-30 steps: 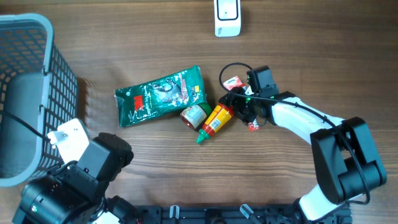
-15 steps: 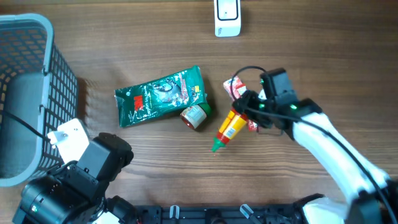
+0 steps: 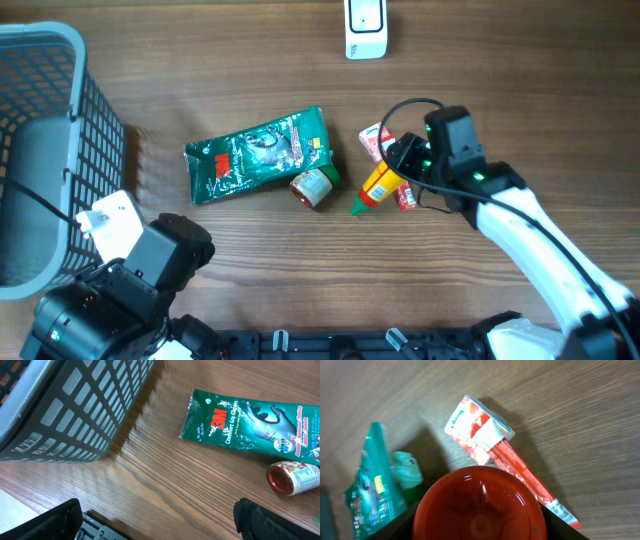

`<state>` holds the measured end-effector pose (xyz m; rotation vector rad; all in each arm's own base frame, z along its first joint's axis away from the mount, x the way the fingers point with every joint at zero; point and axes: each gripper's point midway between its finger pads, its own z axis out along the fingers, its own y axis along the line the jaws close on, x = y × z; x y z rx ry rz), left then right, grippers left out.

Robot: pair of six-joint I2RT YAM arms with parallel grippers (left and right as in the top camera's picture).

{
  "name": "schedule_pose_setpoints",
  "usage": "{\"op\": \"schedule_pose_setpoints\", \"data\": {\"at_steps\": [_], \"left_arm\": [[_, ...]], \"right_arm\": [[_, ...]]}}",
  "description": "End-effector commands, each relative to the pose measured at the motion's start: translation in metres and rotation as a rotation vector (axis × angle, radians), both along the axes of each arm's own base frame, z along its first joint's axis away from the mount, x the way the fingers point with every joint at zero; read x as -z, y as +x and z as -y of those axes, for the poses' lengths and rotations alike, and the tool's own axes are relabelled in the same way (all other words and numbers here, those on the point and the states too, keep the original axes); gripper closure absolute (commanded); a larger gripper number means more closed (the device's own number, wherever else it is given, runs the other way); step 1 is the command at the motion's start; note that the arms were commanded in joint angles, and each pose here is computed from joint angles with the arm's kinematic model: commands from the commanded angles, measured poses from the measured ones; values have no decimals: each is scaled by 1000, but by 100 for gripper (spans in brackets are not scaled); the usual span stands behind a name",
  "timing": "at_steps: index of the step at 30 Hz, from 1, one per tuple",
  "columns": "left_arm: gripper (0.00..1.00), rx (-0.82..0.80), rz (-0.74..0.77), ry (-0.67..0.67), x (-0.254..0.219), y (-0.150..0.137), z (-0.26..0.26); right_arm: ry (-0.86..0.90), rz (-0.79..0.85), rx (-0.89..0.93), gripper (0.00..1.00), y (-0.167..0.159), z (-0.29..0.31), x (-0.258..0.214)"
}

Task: Scan the item barcode
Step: 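Grasp the red sauce bottle with the right gripper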

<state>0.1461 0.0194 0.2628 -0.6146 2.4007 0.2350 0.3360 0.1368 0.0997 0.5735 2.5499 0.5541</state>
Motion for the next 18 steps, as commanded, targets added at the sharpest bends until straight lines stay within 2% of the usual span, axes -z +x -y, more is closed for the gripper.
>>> {"op": "schedule_pose_setpoints", "data": {"at_steps": [1, 4, 6, 9, 15, 18], "left_arm": [[0, -30, 12, 4, -1, 0, -4], [0, -30, 12, 4, -1, 0, -4], [0, -30, 12, 4, -1, 0, -4], [0, -30, 12, 4, -1, 0, -4], [0, -30, 12, 4, -1, 0, -4], [0, -30, 12, 4, -1, 0, -4]], "right_arm": [[115, -70, -54, 46, 5, -28, 25], [131, -167, 11, 45, -2, -26, 45], [115, -214, 17, 38, -12, -22, 50], [87, -253, 17, 34, -23, -17, 54], [8, -255, -53, 6, -30, -9, 58], [5, -252, -58, 2, -34, -8, 48]]}}
